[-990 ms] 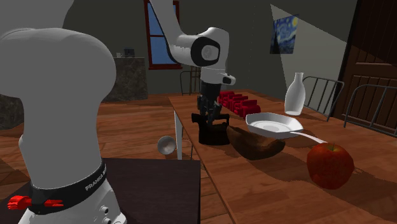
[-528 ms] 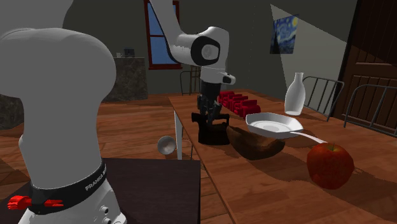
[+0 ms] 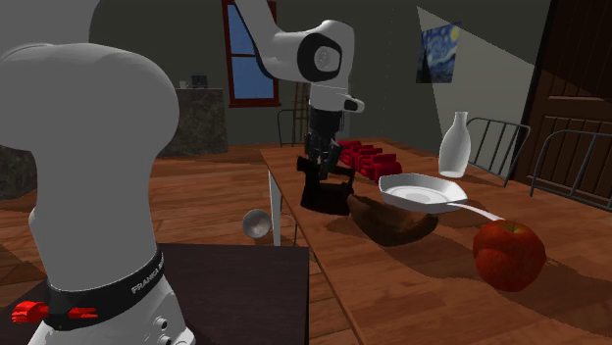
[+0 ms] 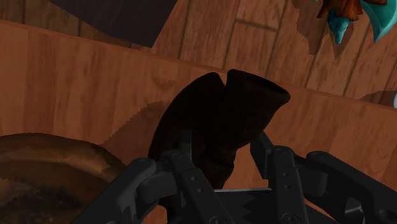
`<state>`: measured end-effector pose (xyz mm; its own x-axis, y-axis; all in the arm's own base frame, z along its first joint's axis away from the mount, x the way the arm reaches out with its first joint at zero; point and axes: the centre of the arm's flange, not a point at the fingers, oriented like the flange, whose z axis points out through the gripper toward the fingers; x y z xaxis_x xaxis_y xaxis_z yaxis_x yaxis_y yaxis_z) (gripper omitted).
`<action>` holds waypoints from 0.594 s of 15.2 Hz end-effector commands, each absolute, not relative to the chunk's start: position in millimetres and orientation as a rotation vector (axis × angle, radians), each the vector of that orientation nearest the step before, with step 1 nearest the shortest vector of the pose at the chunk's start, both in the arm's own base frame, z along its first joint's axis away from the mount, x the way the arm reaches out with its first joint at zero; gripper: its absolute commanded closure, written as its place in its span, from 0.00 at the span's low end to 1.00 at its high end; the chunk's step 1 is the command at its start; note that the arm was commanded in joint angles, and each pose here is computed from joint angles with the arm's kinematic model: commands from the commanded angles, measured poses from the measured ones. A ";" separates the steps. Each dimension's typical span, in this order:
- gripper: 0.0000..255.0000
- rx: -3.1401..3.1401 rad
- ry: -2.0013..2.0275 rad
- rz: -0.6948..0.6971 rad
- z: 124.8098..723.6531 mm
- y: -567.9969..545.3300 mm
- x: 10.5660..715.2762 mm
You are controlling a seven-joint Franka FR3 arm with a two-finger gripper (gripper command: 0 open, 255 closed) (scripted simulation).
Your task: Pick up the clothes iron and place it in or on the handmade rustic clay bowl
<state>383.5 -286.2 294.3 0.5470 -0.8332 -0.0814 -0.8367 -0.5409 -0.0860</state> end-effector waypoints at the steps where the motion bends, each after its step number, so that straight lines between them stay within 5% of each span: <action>1: 1.00 -2.661 1.442 0.046 305.1 -285.8 383.4; 9: 1.00 -2.661 1.442 0.046 347.3 -285.8 383.4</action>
<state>383.8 -285.8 341.9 0.5469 -0.8332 -0.0815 -0.8368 -0.5408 -0.0858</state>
